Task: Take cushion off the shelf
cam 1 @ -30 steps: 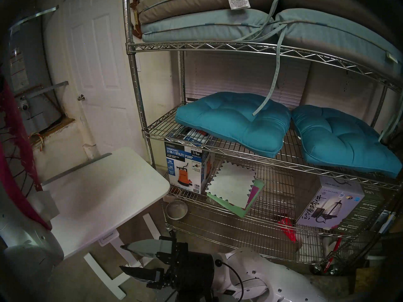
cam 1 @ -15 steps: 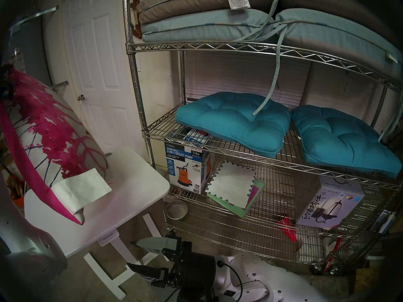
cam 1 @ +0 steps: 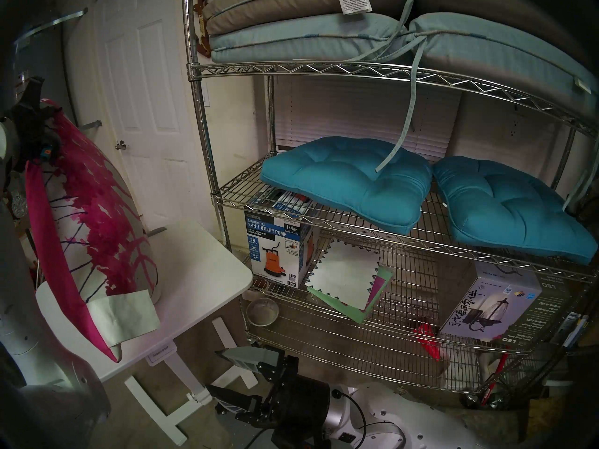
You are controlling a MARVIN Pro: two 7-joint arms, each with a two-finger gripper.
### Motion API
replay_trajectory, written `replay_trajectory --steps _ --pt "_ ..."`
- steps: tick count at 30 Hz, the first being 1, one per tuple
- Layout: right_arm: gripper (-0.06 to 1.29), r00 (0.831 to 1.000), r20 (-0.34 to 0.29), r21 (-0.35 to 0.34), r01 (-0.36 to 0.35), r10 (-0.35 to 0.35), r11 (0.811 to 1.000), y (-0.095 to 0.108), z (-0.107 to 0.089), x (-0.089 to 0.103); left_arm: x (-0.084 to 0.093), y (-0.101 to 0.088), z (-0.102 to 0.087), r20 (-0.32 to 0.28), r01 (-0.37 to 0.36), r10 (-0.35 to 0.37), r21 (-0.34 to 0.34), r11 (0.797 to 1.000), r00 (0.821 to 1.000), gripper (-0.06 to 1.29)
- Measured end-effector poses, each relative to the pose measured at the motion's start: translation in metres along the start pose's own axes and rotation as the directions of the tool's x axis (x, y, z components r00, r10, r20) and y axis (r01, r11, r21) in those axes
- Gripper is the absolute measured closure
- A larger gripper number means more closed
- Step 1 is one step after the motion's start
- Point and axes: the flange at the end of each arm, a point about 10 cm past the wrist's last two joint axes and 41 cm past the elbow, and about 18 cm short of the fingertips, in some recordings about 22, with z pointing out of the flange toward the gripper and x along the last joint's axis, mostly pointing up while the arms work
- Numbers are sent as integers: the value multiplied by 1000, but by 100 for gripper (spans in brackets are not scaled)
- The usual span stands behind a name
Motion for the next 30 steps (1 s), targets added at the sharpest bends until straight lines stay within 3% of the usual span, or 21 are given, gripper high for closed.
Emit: replay_trajectory --steps 12,30 --pt "1 996 82 -19 -16 17 1000 -6 -16 -6 16 -5 35 -80 -14 16 25 1000 997 117" --pt "1 988 152 -50 -20 28 999 -9 -28 -6 60 -41 87 -197 -7 30 118 993 980 117"
